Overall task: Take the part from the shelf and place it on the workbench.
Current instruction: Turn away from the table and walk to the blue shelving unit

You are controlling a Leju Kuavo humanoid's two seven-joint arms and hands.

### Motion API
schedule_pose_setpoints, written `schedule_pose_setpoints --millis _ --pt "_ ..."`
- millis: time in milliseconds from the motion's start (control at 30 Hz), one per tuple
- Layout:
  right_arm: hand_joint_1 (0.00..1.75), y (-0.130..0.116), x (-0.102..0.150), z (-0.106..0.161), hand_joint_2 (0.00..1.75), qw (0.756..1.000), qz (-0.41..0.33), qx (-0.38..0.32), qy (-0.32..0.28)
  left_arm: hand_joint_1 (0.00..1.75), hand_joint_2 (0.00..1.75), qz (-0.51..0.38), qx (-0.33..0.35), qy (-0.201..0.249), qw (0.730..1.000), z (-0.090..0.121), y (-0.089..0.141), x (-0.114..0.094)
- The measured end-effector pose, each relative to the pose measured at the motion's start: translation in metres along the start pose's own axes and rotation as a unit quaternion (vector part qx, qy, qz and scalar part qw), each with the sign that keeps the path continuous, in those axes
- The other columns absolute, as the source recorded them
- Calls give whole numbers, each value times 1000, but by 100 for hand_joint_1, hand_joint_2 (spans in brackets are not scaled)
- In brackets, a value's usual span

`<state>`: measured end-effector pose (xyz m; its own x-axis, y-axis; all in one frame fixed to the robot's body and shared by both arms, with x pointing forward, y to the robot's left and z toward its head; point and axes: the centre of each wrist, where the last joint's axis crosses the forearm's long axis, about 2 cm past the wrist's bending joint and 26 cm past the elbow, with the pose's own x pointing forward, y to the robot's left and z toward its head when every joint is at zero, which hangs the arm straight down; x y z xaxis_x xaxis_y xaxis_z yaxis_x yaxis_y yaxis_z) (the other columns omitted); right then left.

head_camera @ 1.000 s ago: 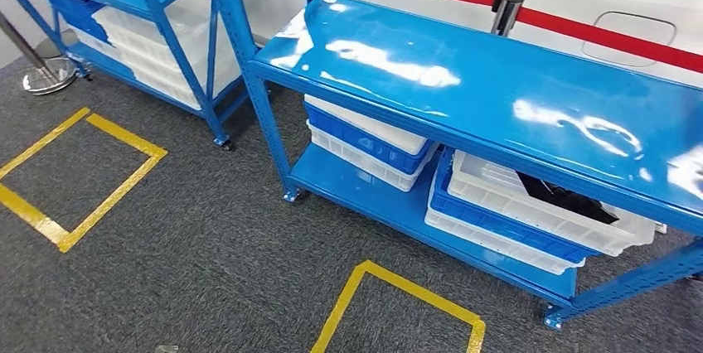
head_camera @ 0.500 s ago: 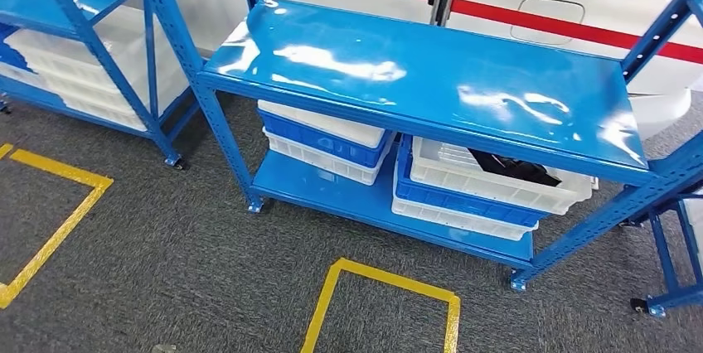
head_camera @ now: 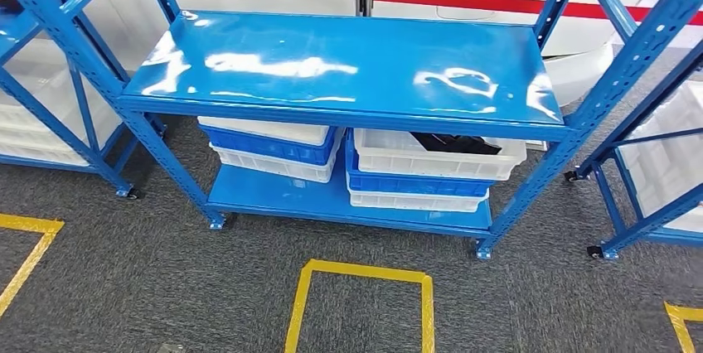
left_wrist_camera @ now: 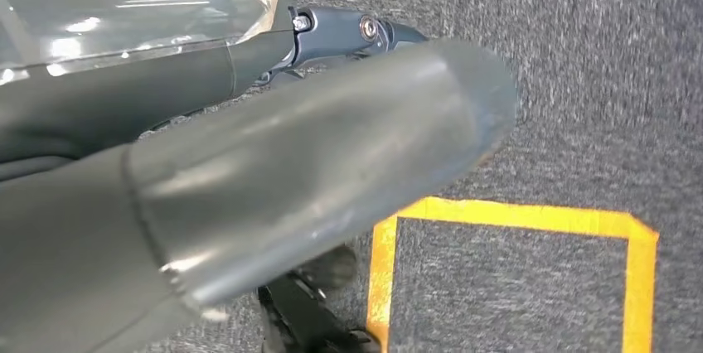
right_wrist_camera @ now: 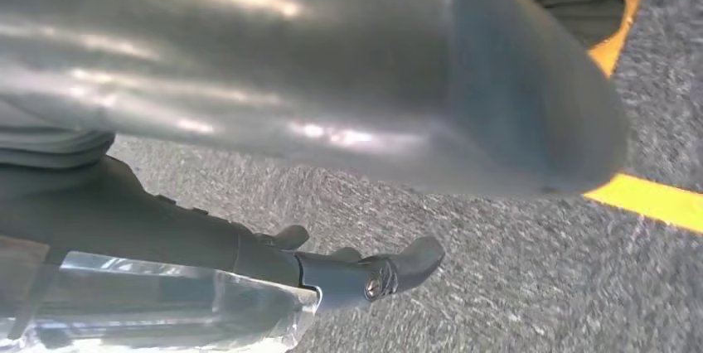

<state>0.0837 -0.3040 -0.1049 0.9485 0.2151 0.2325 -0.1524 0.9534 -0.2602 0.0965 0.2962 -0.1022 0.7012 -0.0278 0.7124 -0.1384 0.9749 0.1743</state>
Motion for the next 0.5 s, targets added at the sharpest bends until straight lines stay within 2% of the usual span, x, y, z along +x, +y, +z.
schedule_pose_setpoints --millis 500 --pt "0 2 -5 1 0 1000 10 -8 -3 0 0 0 -4 7 1000 0 -2 0"
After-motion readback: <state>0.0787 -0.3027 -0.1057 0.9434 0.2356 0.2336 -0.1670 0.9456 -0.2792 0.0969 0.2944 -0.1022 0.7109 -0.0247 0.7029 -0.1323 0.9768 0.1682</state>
